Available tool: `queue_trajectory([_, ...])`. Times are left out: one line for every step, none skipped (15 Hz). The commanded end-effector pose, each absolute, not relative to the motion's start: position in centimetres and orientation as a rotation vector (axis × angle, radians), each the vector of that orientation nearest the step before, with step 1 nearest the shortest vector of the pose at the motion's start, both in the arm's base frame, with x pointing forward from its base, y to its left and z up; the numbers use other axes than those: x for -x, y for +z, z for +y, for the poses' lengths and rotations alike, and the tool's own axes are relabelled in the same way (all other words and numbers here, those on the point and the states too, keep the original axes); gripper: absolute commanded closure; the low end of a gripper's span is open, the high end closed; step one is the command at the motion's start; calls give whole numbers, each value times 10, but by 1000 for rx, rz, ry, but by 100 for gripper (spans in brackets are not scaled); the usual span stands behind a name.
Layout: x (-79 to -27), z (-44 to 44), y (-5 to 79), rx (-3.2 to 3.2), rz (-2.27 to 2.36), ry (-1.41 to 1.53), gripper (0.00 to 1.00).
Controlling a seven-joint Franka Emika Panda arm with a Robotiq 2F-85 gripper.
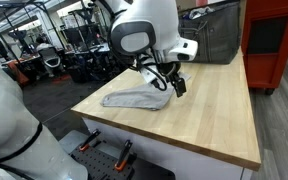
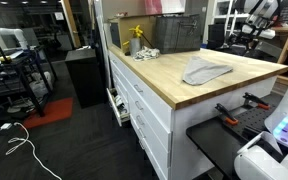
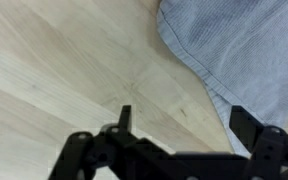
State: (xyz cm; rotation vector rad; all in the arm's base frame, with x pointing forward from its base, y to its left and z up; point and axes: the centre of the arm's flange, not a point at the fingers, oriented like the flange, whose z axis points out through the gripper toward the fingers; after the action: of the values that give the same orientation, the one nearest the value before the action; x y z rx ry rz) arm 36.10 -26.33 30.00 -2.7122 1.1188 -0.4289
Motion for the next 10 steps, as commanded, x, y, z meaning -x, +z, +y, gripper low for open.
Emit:
queue_trajectory([-356, -238, 312, 2799, 969, -426, 0])
queue_trajectory([-355, -229, 311, 2825, 925, -407, 0])
queue_trajectory([-355, -223, 310, 2852, 896, -386, 0])
queue_trajectory([-355, -219, 309, 2877, 868, -353, 0])
queue_trajectory([-356, -214, 306, 2896, 846, -331, 0])
queue_trajectory([-358, -211, 301, 2911, 827, -303, 0])
queue_trajectory([-361, -208, 297, 2924, 825, -283, 0])
queue_trajectory([-365, -204, 293, 2928, 813, -260, 0])
queue_trajectory([-368, -202, 290, 2935, 816, -235, 0])
queue_trajectory([-371, -201, 289, 2934, 814, -208, 0])
